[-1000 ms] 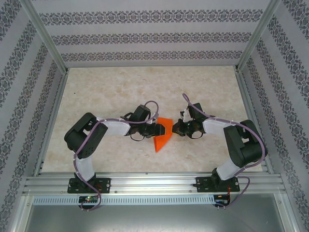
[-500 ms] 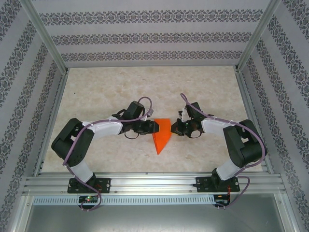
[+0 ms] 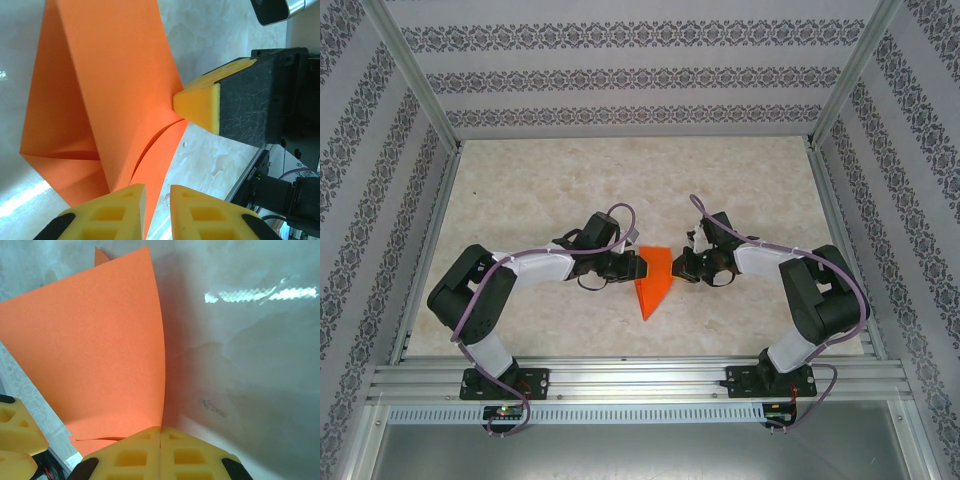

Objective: Fold a paper plane with a square sheet of paper (fold left side to right side)
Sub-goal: Fold the wing for the fifth time at the center of the table.

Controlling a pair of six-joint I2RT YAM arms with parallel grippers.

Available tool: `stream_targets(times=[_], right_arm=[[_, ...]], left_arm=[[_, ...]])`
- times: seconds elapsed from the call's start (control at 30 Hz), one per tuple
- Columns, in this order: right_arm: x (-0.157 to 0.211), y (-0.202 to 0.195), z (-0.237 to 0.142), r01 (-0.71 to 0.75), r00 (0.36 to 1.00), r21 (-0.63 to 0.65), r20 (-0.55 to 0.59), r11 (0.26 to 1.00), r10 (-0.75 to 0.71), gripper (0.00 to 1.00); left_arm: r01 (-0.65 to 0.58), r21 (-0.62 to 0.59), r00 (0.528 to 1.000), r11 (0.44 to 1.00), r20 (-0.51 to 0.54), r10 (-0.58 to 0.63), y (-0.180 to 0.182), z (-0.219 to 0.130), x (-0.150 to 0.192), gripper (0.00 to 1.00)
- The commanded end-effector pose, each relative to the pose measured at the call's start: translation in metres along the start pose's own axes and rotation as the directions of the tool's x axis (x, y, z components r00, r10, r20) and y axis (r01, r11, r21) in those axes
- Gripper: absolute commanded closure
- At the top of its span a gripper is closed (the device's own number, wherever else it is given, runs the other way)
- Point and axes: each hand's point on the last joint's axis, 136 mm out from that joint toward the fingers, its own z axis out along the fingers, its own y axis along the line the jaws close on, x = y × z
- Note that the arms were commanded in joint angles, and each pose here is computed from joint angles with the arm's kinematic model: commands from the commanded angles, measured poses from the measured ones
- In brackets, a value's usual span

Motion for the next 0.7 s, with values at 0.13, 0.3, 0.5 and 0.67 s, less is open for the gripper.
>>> stream_targets(times=[0.13,0.3,0.5,0.67], right_arm=[[-0.007,0.007,0.002,0.016,1.000,0.002,0.012,1.000,-0.016,0.97],[-0.007,0.009,0.003,0.019,1.000,0.000,0.010,1.000,-0.019,0.97],[-0.007,0.010,0.001,0.029,1.000,-0.005,0.011,1.000,-0.029,0.93],[-0.005,0.018,0.000,0.032,0.999,-0.057,0.005,0.998,-0.032,0.81]], left_arm=[[-0.043,0.018,0.999,0.999,-0.008,0.043,-0.011,0.012,-0.007,0.78],[-0.020,-0.075,1.000,0.997,-0.023,0.018,0.014,0.021,-0.004,0.78],[0.003,-0.145,0.999,0.989,-0.032,-0.008,0.035,0.024,0.002,0.79],[0.014,-0.175,0.999,0.985,-0.036,-0.021,0.047,0.026,0.007,0.80]])
